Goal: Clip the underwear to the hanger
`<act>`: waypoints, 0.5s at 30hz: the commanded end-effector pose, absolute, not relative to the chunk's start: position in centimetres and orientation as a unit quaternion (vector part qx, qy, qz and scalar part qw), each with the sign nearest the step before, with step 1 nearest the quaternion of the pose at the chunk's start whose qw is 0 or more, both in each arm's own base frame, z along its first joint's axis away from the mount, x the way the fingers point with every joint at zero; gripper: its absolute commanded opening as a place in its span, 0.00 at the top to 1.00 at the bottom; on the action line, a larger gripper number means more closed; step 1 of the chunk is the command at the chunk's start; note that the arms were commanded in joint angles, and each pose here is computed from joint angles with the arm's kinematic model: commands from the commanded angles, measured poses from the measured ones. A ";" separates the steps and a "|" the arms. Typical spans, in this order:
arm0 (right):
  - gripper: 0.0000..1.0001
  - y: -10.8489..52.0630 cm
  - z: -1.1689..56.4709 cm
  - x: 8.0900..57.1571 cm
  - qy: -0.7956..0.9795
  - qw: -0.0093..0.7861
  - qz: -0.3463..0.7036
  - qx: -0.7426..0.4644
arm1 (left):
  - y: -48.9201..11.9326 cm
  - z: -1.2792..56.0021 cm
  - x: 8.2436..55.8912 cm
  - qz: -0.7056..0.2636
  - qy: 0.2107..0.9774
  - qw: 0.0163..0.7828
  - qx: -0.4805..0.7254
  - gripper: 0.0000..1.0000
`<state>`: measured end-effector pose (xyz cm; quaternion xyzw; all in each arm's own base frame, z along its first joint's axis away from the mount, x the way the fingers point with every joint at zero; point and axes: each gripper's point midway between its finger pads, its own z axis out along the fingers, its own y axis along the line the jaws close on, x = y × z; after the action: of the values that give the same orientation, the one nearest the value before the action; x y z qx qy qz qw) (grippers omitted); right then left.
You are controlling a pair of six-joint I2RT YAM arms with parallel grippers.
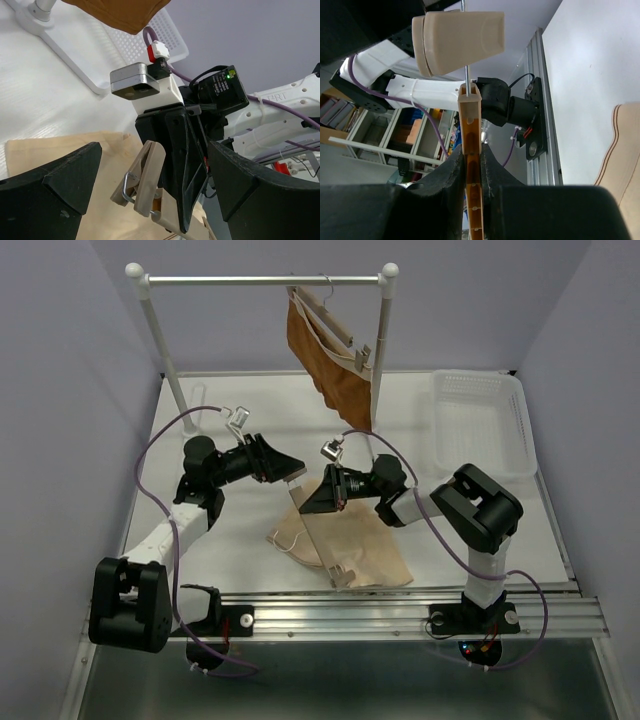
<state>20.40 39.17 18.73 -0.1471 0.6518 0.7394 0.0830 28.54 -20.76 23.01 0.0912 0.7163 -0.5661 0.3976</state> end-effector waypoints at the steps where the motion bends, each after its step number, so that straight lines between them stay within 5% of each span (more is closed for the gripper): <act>1: 0.99 37.5 27.8 18.6 0.464 0.255 0.795 -0.297 | -20.8 24.9 27.6 -0.577 0.689 0.420 0.123 0.01; 15: 0.99 38.2 27.6 19.6 0.461 0.266 0.795 -0.291 | -21.0 24.9 26.9 -0.594 0.680 0.412 0.122 0.01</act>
<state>21.23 39.89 20.36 -0.1634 0.6359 0.7476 0.1002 27.74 -20.91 23.04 0.0876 0.7083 -0.5831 0.3881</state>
